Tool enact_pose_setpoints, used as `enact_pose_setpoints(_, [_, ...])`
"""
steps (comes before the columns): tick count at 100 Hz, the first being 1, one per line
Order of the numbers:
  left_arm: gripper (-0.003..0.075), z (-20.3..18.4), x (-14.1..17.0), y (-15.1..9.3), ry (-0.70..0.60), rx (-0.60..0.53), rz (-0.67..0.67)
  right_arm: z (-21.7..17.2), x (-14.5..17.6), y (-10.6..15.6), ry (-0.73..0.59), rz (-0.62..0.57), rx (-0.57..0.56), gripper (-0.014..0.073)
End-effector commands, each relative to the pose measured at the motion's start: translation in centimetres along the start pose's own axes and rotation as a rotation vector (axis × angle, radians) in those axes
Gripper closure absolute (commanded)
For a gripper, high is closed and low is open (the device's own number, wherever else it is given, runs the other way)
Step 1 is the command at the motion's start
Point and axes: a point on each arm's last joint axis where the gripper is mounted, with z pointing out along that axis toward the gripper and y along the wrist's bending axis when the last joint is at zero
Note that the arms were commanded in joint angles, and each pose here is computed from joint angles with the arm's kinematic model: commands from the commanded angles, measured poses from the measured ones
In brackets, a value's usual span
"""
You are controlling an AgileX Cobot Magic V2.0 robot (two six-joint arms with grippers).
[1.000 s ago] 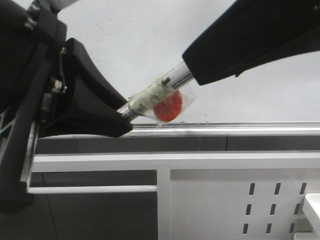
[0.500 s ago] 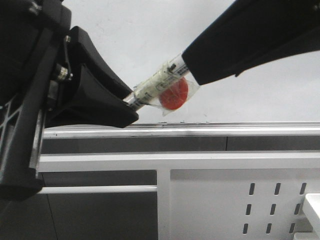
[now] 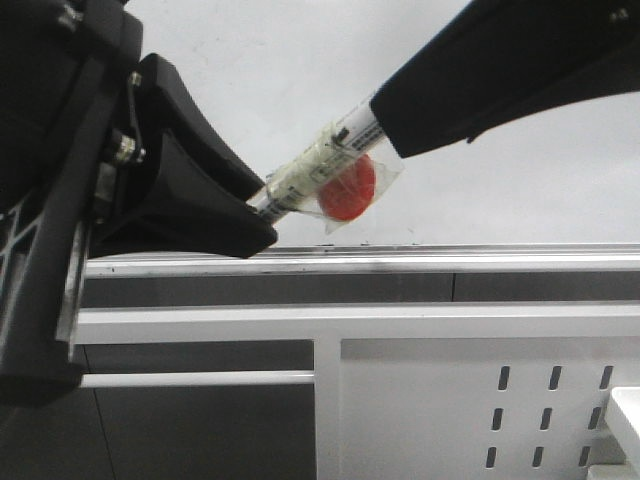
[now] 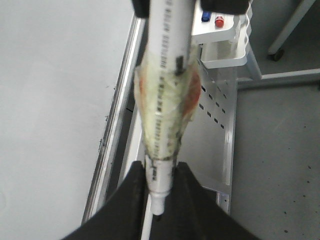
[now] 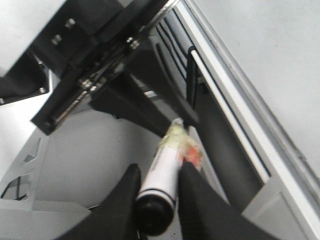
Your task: Write number 1 on whiteboard
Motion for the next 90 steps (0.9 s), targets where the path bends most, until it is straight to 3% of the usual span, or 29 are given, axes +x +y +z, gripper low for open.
enact_pose_setpoints(1, [0.074,-0.7,-1.7,0.9,-0.095,-0.045,-0.011,-0.6,-1.6,0.1,-0.08,0.014,-0.003,0.0587])
enact_pose_setpoints(13, [0.074,-0.7,-1.7,0.9,-0.095,-0.045,-0.011,-0.6,-1.6,0.1,-0.086,0.02,0.0,0.0666])
enact_pose_setpoints(38, [0.0726,-0.7,-1.8,0.9,-0.108,-0.051,-0.011,-0.6,-1.7,-0.2,-0.091,0.023,0.035,0.0666])
enact_pose_setpoints(45, [0.0653,-0.8,-1.9,1.0,-0.126,-0.058,-0.018,-0.6,-1.7,-0.3,-0.091,0.023,0.04,0.0666])
enact_pose_setpoints(60, [0.0318,-0.9,-2.2,1.1,-0.159,-0.07,-0.036,-0.6,-1.7,-0.3,-0.092,0.023,0.044,0.0666])
enact_pose_setpoints(67, [0.0218,-0.9,-2.2,1.1,-0.155,-0.068,-0.042,-0.6,-1.7,-0.5,-0.094,0.024,0.063,0.0666])
enact_pose_setpoints(90, [0.0208,-3.2,-2.8,1.7,-0.224,-0.102,-0.141,-0.8,-1.8,-1.0,-0.105,0.023,0.127,0.0664])
